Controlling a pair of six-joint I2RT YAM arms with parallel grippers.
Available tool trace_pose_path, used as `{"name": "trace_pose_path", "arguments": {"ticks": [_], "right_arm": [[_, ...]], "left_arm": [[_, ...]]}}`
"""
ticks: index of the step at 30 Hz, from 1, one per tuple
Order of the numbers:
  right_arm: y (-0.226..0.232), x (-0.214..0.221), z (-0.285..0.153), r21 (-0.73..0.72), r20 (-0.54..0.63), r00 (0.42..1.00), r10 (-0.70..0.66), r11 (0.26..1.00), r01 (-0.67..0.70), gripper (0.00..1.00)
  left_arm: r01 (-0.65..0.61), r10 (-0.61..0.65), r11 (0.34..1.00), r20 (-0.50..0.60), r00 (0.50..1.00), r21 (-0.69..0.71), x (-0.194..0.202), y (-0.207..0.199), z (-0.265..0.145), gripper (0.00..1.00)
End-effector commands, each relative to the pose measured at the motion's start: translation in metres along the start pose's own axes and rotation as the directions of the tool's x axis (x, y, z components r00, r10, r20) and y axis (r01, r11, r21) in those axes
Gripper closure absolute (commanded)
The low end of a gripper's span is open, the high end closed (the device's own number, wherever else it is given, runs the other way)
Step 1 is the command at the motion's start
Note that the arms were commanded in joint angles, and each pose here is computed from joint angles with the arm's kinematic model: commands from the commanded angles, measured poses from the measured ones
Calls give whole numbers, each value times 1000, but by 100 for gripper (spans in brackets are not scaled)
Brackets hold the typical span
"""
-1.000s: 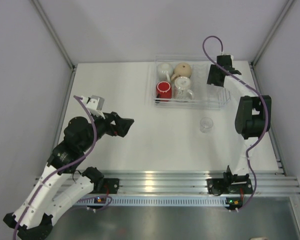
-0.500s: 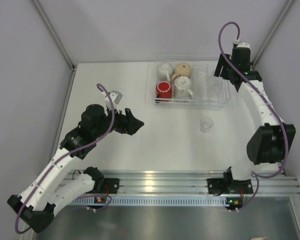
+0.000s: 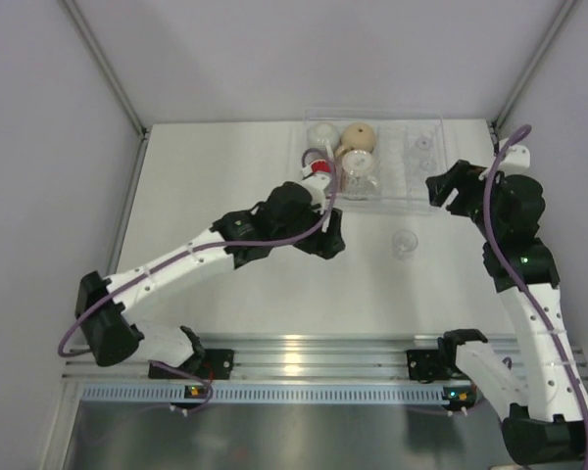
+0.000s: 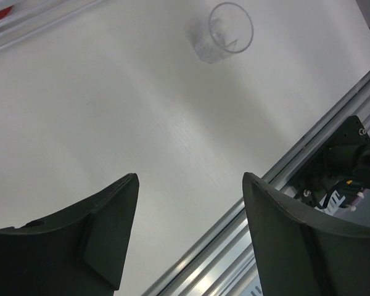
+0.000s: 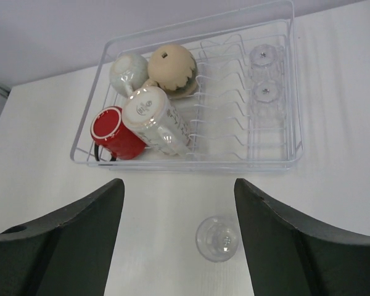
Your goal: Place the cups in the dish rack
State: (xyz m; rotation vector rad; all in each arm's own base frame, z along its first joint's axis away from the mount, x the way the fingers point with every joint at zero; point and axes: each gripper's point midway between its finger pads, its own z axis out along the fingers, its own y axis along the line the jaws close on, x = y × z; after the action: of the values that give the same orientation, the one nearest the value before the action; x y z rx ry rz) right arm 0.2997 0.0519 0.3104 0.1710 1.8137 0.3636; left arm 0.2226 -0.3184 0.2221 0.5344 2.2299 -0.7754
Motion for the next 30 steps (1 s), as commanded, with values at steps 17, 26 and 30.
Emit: {"name": "trace_pose_path", "arguments": {"ticks": [17, 26, 30], "right_arm": [[21, -73, -101, -54, 358, 932, 50, 998, -33, 28], [27, -87, -131, -57, 403, 915, 31, 998, -9, 28], [27, -87, -135, -57, 408, 912, 28, 998, -5, 27]], "left_arm": [[-41, 41, 999, 27, 999, -22, -38, -69, 149, 35], [7, -6, 999, 32, 999, -41, -35, -69, 202, 41], [37, -36, 998, 20, 999, -47, -30, -66, 221, 42]]}}
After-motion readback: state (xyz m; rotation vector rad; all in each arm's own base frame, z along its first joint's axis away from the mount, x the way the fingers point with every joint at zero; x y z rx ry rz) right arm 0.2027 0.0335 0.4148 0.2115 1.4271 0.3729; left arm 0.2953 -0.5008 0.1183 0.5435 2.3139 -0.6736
